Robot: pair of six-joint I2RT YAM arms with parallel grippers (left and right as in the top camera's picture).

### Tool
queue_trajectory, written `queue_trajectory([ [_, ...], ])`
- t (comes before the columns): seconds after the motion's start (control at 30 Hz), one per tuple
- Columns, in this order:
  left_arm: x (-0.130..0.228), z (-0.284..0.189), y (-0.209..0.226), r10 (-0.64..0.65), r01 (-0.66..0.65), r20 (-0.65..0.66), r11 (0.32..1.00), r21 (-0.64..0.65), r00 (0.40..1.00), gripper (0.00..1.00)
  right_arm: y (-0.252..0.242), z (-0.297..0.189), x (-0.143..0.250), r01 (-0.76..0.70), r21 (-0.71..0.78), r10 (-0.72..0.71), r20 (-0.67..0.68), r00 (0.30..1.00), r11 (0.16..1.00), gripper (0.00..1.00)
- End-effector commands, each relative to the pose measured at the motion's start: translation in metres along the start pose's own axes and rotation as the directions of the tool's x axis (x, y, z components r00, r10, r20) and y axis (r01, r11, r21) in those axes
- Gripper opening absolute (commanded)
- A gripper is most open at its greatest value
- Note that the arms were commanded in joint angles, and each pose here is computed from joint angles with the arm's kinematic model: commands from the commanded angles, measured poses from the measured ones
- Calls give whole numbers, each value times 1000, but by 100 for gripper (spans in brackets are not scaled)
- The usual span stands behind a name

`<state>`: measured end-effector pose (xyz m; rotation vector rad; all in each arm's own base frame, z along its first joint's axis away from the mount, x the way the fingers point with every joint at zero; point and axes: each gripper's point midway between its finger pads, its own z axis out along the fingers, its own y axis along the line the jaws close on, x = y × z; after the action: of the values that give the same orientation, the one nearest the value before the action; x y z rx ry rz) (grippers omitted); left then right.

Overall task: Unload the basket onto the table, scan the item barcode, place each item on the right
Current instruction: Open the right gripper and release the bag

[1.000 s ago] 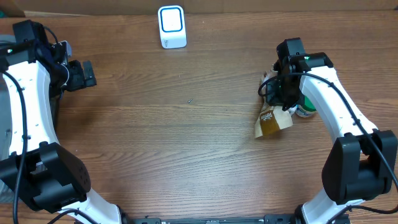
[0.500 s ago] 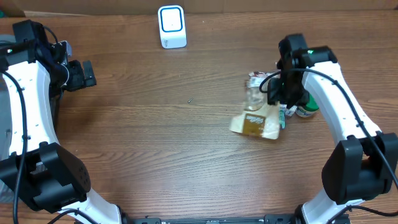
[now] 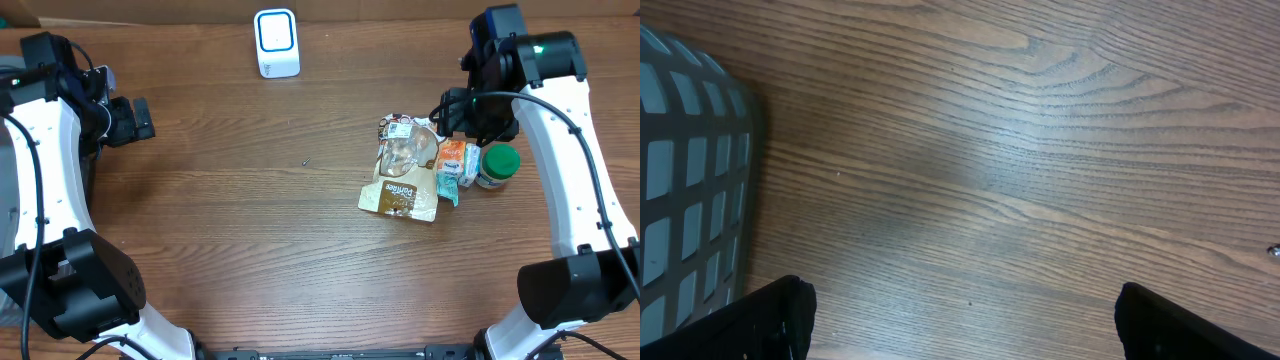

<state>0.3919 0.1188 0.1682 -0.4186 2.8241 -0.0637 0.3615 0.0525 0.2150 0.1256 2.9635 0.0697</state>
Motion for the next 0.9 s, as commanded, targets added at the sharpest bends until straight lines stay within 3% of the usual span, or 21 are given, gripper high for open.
queue_trajectory([
  [0.0,-7,-12,-2,18,-18,38,1000,-3,999,100,34,-15,-2,9,-196,-8,7,1000,980,64],
  [0.13,-7,-12,-2,18,-18,38,1000,-3,999,100,64,-23,-3,23,-361,-22,6,1000,932,64],
  [0.27,-7,-12,-2,18,-18,38,1000,-3,999,100,78,-26,-5,69,-383,-57,41,998,921,65],
  [0.6,-7,-12,-2,18,-18,38,1000,-3,999,99,67,-52,11,125,-278,-97,113,989,952,87],
  [0.7,-7,-12,-2,18,-18,38,1000,-3,999,100,54,-72,21,128,-231,-92,159,983,964,100],
  [0.87,-7,-12,-2,18,-18,38,1000,-3,999,100,35,-123,44,87,-202,-26,288,957,975,100],
])
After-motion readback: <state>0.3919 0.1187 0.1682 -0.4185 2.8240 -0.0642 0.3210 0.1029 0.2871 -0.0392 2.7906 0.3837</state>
